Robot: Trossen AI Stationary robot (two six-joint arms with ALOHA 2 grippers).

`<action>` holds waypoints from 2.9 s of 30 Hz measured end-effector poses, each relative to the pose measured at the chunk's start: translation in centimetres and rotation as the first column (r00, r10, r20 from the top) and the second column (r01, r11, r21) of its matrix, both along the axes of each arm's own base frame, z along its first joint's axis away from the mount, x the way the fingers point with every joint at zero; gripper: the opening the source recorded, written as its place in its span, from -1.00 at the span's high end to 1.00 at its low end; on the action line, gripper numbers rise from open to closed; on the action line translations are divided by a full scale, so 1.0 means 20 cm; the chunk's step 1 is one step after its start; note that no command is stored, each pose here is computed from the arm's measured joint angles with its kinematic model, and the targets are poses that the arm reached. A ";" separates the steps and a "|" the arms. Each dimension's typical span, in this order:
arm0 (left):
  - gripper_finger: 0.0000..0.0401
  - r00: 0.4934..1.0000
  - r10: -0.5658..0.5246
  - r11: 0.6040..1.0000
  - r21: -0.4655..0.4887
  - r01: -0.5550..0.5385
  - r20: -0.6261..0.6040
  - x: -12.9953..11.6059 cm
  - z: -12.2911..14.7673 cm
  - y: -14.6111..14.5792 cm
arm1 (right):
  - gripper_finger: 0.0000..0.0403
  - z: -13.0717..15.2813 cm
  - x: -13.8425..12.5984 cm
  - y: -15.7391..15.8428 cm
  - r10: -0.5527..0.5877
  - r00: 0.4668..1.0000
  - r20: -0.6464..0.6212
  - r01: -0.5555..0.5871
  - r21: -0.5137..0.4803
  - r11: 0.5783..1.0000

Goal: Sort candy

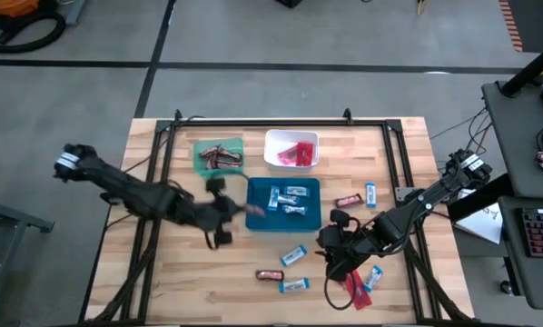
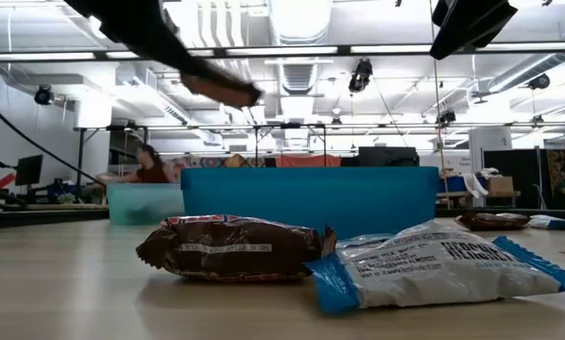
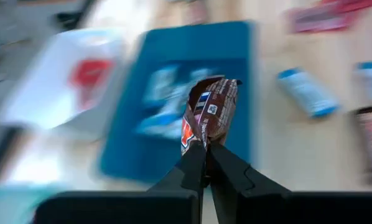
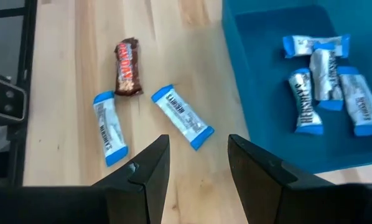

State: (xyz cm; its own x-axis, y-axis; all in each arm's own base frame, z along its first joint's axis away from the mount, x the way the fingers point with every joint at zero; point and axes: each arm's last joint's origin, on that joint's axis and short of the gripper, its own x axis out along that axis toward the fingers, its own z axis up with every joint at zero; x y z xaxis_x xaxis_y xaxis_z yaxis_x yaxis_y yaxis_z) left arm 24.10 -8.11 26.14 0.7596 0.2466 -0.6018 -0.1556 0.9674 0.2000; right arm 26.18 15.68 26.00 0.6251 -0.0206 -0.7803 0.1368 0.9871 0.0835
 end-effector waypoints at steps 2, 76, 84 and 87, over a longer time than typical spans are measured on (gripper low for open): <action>1.00 0.997 0.074 0.997 0.031 -0.074 -0.015 -0.06 0.05 0.09 | 0.23 0.00 0.00 -0.01 -0.005 1.000 0.002 0.005 -0.005 1.000; 0.42 0.962 0.241 0.932 -0.308 -0.191 0.130 -0.15 -0.07 0.79 | 0.24 0.05 -0.12 -0.69 -0.633 0.713 -0.302 0.608 -0.183 0.772; 0.42 0.959 0.209 0.951 -0.268 -0.154 0.191 -0.12 0.00 0.72 | 0.04 -0.03 -0.19 -0.88 -0.692 0.586 -0.423 0.679 -0.211 0.704; 0.42 0.958 0.204 0.954 -0.260 -0.149 0.199 -0.12 0.01 0.72 | 0.00 -0.09 -0.24 -0.93 -0.700 0.530 -0.479 0.703 -0.215 0.679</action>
